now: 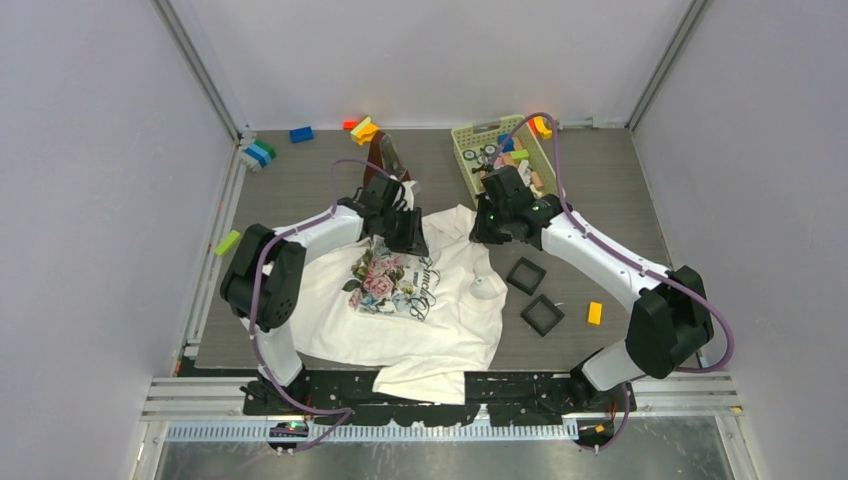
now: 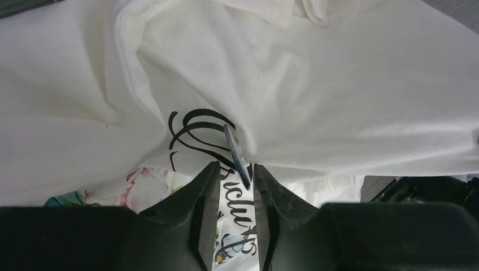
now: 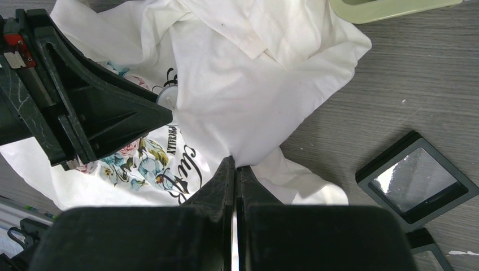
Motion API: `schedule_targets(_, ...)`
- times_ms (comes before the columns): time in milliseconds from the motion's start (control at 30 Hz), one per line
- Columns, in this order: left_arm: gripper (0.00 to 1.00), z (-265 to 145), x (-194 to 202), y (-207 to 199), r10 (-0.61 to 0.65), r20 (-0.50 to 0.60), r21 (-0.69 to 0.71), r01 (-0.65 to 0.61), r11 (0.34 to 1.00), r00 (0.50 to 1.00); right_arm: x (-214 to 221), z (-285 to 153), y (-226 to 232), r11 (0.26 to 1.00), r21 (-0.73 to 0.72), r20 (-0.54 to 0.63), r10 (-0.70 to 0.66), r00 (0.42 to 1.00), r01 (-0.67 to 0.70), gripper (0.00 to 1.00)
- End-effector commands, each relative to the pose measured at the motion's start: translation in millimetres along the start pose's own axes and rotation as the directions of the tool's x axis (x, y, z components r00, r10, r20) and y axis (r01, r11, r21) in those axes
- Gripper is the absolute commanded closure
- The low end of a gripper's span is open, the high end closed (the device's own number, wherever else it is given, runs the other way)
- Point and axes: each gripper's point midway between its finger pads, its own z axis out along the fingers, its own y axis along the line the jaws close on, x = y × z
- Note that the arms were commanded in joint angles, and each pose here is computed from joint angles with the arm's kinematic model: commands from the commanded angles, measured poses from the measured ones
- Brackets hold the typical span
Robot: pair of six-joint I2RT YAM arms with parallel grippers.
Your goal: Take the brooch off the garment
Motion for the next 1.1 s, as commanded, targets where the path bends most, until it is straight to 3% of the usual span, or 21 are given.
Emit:
schedule_targets(0, 0.67, -8.2, -11.4, -6.7, 0.020, 0.033, 0.024, -0.021, 0.999, 0.999, -7.2, 0.6, 8.4, 0.999, -0.032, 0.021, 0.003, 1.000, -0.003, 0.97)
schedule_targets(67, 0.71, -6.4, -9.8, -5.7, 0.021, 0.022, 0.024, -0.022, 0.999, 1.000, -6.8, 1.2, 8.7, 0.999, -0.034, 0.018, 0.004, 1.000, -0.003, 0.97)
schedule_targets(133, 0.90, -5.9, -10.1, -4.8, 0.022, 0.025, 0.023, -0.022, 0.999, 0.999, -7.0, 1.3, 9.2, 0.999, -0.036, 0.019, 0.005, 1.000, -0.004, 0.97)
schedule_targets(200, 1.00, -7.2, -11.0, -6.2, 0.024, 0.030, 0.029, -0.025, 0.999, 0.999, -6.9, 1.9, 8.3, 0.999, -0.032, 0.019, 0.004, 1.000, -0.003, 0.97)
schedule_targets(400, 1.00, -14.0, -6.5, -15.7, 0.034, 0.001, 0.069, -0.034, 0.997, 0.999, -15.0, 5.1, 0.2, 1.000, 0.018, 0.051, -0.006, 0.999, 0.005, 0.96)
schedule_targets(700, 1.00, -26.3, 16.2, -23.8, 0.047, -0.121, 0.112, -0.033, 0.993, 0.992, -63.0, 2.5, 20.2, 0.998, 0.024, 0.122, -0.063, 0.990, 0.061, 0.96)
schedule_targets(767, 1.00, -31.8, 17.8, -29.4, 0.040, -0.129, 0.139, -0.022, 0.990, 0.991, -60.4, 4.9, 23.0, 0.998, 0.011, 0.107, -0.063, 0.992, 0.062, 0.89)
schedule_targets(833, 1.00, -37.3, 17.9, -36.7, 0.020, -0.137, 0.183, 0.005, 0.983, 0.990, -51.6, 6.8, 24.6, 0.998, -0.013, 0.082, -0.055, 0.995, 0.056, 0.68)
schedule_targets(867, 1.00, -40.5, 17.3, -40.2, 0.010, -0.141, 0.203, 0.019, 0.979, 0.990, -52.9, 3.3, 29.0, 0.998, -0.041, 0.096, -0.047, 0.994, 0.051, 0.52)
schedule_targets(933, 1.00, -47.4, 15.6, -46.2, -0.009, -0.144, 0.237, 0.043, 0.971, 0.990, -41.7, 0.6, 37.3, 0.992, -0.120, 0.087, -0.028, 0.996, 0.038, 0.37)
schedule_targets(1067, 1.00, -62.3, 10.7, -60.3, -0.040, -0.127, 0.308, 0.078, 0.948, 0.991, -7.8, 0.2, 46.0, 0.963, -0.269, 0.051, 0.015, 0.999, -0.001, 0.31)
